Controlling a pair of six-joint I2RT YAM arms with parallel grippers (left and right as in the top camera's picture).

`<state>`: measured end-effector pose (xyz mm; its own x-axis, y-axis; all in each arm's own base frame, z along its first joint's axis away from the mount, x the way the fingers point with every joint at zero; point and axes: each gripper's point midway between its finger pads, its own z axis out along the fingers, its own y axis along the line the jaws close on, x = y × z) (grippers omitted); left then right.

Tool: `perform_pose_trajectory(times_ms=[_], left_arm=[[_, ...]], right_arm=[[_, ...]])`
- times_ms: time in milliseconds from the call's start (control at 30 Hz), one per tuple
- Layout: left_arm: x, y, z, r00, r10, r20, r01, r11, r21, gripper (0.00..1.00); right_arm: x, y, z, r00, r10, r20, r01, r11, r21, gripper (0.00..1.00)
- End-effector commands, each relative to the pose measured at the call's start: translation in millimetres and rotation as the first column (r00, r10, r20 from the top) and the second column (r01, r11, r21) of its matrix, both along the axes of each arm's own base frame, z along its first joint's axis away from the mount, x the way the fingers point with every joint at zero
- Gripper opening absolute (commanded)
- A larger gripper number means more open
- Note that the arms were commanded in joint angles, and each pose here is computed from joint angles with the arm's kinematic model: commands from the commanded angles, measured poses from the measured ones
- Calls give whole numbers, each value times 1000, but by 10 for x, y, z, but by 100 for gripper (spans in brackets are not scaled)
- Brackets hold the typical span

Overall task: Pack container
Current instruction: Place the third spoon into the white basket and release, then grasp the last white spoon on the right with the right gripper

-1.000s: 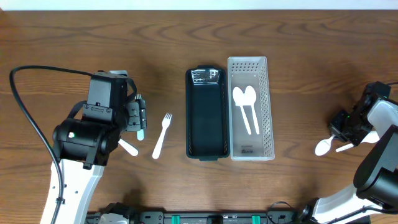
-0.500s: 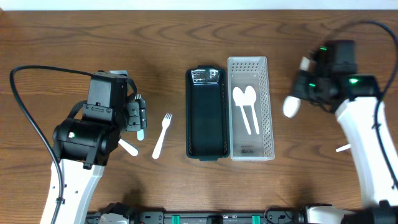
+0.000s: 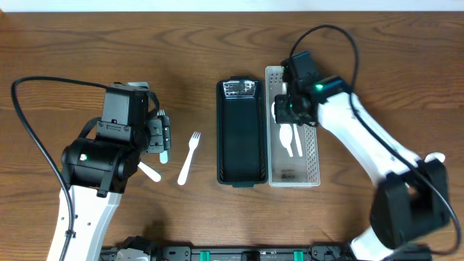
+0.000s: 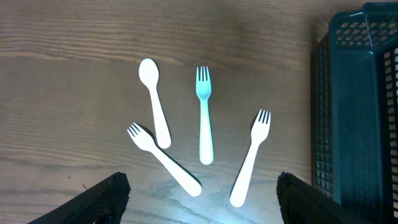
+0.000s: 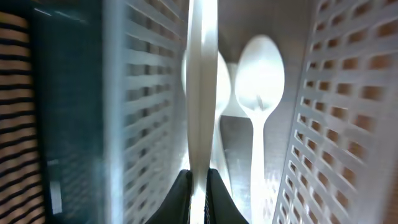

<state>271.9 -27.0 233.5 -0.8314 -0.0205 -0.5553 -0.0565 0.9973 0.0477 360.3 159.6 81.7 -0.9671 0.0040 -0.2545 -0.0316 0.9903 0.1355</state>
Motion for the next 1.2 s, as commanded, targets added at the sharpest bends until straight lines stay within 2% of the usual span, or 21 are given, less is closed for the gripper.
perform_pose_trajectory(times_ms=[0, 100, 267, 367, 467, 567, 633, 833, 1000, 1167], left_arm=[[12, 22, 31, 1000, 13, 7, -13, 1000, 2, 78], [13, 22, 32, 1000, 13, 7, -13, 1000, 2, 79], [12, 22, 31, 1000, 13, 7, -13, 1000, 2, 78], [12, 22, 31, 1000, 13, 7, -13, 1000, 2, 79], [12, 22, 31, 1000, 13, 7, -13, 1000, 2, 78], [12, 22, 31, 1000, 13, 7, -13, 1000, 2, 78], [12, 22, 31, 1000, 13, 7, -13, 1000, 2, 78], [12, 22, 31, 1000, 13, 7, -13, 1000, 2, 78], [12, 22, 31, 1000, 13, 7, -13, 1000, 2, 78], [11, 22, 30, 1000, 13, 6, -13, 1000, 2, 79]], right_arm=[[-10, -24, -168, 999, -19, -31, 17, 999, -38, 5], [13, -18, -153, 1000, -3, -18, 2, 999, -39, 10], [147, -25, 258, 997, 19, 75, -17, 1000, -24, 38], [246, -191, 748, 986, -23, 166, 30, 999, -39, 40], [278, -569, 1261, 958, -132, 256, 148, 988, -45, 40], [180, -1120, 1599, 905, -298, 302, 317, 948, -13, 51], [42, -1587, 1688, 851, -438, 291, 457, 890, 4, 55], [-430, -2733, 1440, 650, -747, 139, 753, 658, 13, 85], [-735, -3255, 914, 501, -865, 6, 865, 501, 16, 91], [-986, -3564, 260, 400, -912, -94, 915, 402, -13, 92]])
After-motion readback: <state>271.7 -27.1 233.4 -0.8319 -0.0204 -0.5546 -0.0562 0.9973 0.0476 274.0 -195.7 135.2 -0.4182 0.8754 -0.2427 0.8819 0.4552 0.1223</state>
